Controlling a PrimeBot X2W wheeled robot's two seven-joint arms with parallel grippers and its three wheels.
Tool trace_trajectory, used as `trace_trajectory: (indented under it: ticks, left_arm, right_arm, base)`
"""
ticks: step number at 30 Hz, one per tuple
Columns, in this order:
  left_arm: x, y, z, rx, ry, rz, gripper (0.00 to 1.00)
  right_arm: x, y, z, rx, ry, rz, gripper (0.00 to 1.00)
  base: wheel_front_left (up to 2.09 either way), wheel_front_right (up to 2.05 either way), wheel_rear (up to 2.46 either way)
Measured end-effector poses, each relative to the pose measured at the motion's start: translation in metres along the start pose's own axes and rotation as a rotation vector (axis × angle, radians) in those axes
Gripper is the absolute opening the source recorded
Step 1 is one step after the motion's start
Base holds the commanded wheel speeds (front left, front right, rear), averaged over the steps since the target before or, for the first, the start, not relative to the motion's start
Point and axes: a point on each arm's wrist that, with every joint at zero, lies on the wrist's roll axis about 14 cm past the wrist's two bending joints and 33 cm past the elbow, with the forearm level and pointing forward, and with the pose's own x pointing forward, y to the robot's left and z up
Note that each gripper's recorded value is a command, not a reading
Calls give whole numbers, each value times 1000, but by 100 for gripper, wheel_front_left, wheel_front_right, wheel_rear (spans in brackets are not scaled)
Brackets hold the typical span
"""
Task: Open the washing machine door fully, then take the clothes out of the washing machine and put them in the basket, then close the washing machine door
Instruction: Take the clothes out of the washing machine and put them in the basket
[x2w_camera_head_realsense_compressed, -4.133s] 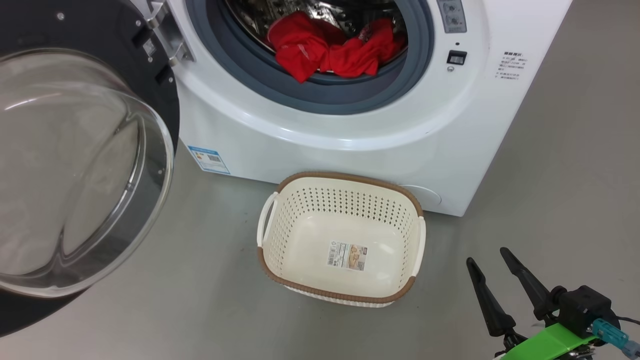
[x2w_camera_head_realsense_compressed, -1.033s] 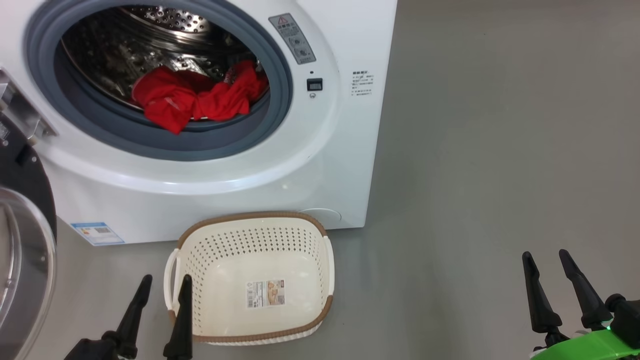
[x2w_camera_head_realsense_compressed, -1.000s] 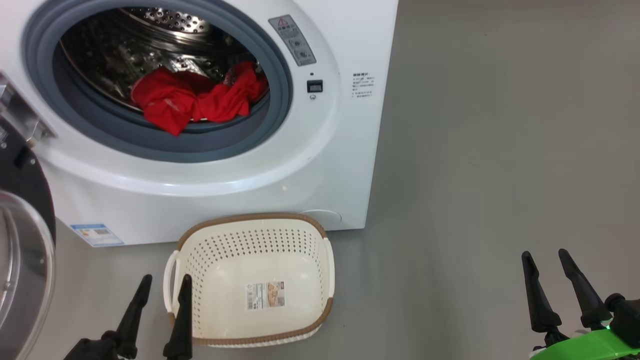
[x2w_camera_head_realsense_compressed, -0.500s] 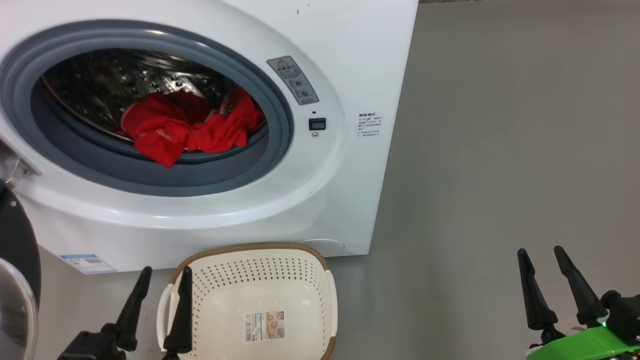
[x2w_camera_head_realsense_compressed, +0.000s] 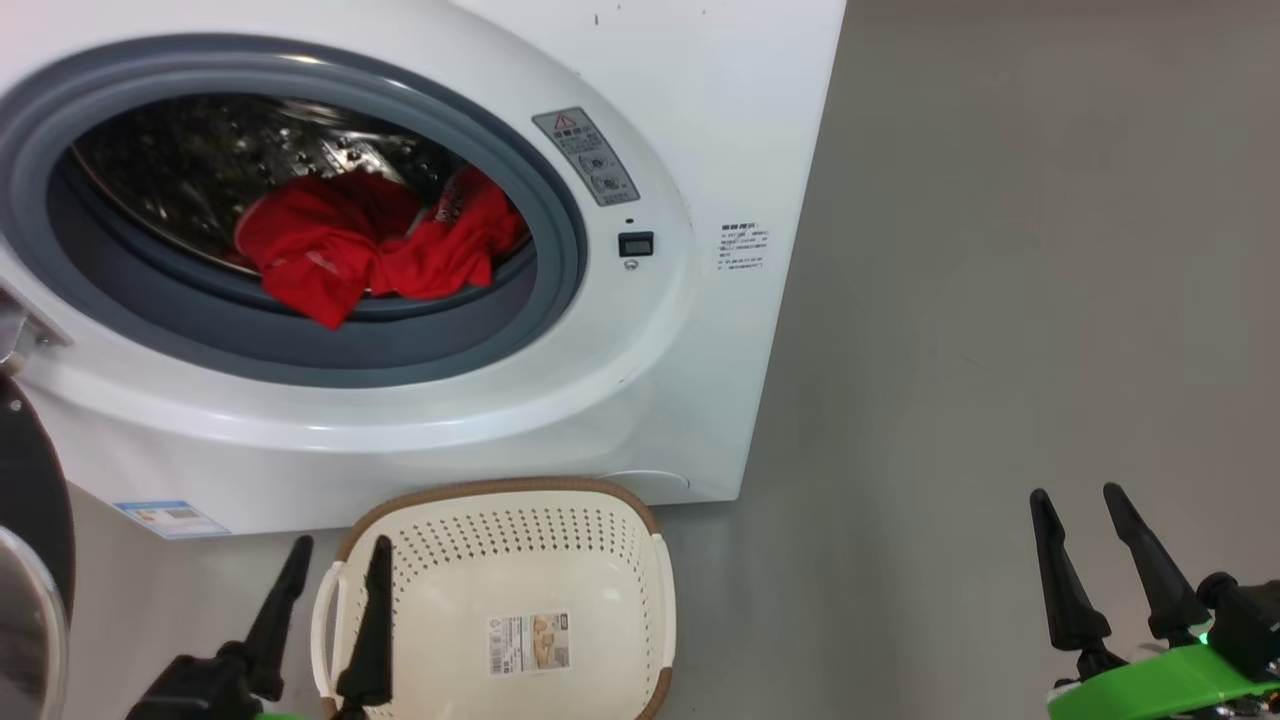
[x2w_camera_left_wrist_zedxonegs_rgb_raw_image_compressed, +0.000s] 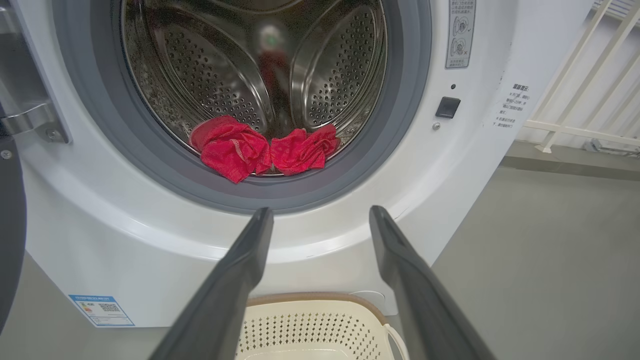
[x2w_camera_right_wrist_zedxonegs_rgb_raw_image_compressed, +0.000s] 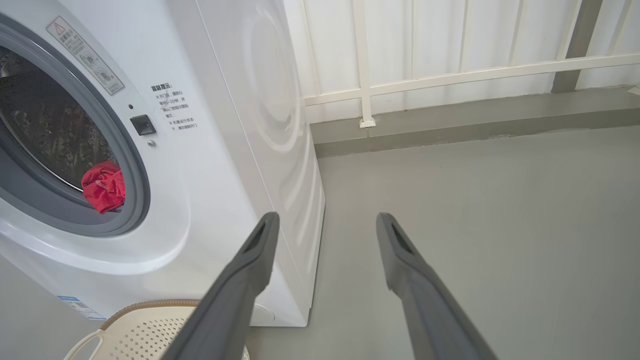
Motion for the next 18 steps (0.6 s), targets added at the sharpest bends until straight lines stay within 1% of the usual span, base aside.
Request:
trace_trajectory:
  ticks: [5,10,18]
  left_arm:
    - [18,-10,-15,16,47,-34,100]
    - [60,-19,-12,41,40,-68,100]
    - [135,-27,-3,118,23,-114,100]
  right_arm:
    - [10,3,-1,6,-2,6,100]
    - [18,4,-9,12,19,7,100]
    - [29,0,-20,29,41,-17,100]
  base:
    - [0,0,0]
    - [0,0,0]
    - [0,0,0]
